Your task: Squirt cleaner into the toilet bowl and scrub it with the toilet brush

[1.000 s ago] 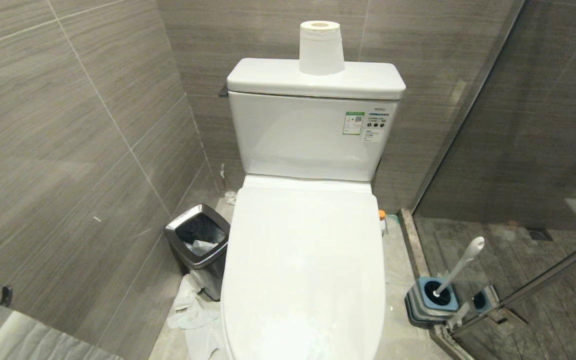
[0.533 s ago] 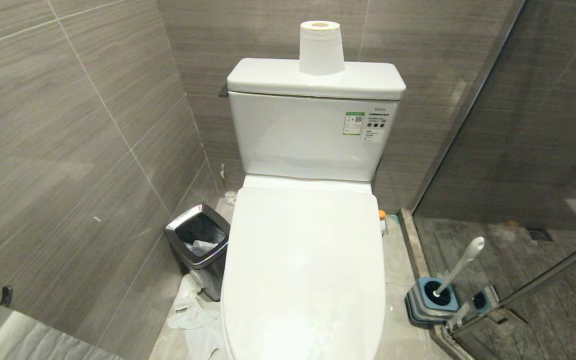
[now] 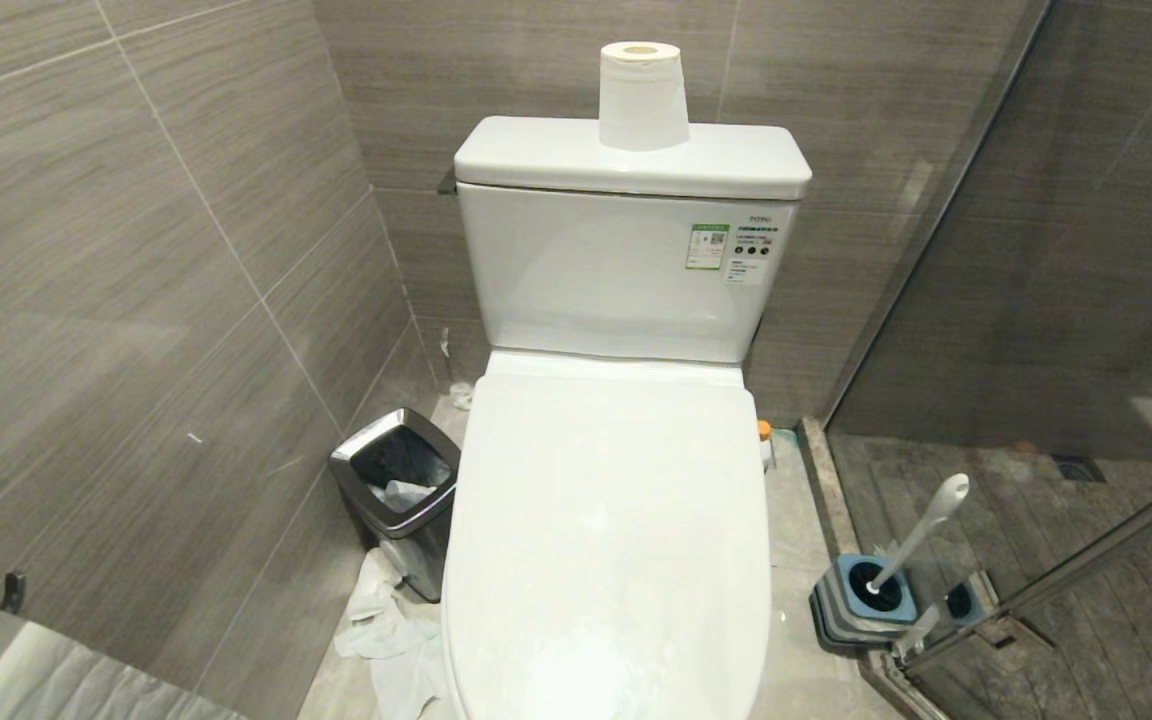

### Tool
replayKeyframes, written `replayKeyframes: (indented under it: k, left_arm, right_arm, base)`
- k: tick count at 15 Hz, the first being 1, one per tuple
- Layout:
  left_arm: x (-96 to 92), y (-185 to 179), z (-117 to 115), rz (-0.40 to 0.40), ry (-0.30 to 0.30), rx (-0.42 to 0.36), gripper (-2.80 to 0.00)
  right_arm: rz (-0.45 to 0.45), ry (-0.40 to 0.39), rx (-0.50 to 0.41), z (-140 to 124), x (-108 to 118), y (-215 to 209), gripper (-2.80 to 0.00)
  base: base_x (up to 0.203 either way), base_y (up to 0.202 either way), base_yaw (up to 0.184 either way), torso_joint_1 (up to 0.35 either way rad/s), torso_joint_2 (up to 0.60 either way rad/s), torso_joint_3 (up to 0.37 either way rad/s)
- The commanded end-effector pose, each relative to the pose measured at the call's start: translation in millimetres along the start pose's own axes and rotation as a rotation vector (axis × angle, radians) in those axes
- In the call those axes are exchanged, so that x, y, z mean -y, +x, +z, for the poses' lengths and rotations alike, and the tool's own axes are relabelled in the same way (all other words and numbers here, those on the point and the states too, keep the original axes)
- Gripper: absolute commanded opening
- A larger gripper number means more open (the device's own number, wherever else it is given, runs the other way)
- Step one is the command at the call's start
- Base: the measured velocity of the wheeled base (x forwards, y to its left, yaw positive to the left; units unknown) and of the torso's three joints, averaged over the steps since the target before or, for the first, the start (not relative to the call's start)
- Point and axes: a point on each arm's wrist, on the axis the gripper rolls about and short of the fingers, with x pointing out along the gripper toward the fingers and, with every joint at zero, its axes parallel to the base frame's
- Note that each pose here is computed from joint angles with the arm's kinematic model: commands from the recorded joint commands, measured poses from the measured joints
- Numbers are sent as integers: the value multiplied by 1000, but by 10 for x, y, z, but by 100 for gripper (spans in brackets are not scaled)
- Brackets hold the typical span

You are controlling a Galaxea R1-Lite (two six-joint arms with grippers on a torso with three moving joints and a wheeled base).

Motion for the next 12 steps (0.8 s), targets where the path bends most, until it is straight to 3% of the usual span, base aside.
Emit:
replayKeyframes:
  k: [1,4,5,8,12]
  left_arm:
    - [-4,16,44,15,4,127,-280]
    - [32,98,-93,48,80,294,-280]
    - [36,103,-115,60,107,316,-280]
    - [0,53,40,85,93,370,-280]
    - [-8,42,71,86,65,385,-280]
  right_arm:
    - [1,0,-11,-34,0,8,-280]
    - [1,0,-11,-34,0,8,-280]
    - [1,0,-11,-34,0,8,-280]
    - [1,0,-11,-34,0,8,-280]
    - [1,0,-11,-34,0,8,-280]
  base:
    - [0,0,0,0,0,0]
    - [0,0,0,0,0,0]
    - [0,0,0,0,0,0]
    - [0,0,0,0,0,0]
    - [0,0,0,0,0,0]
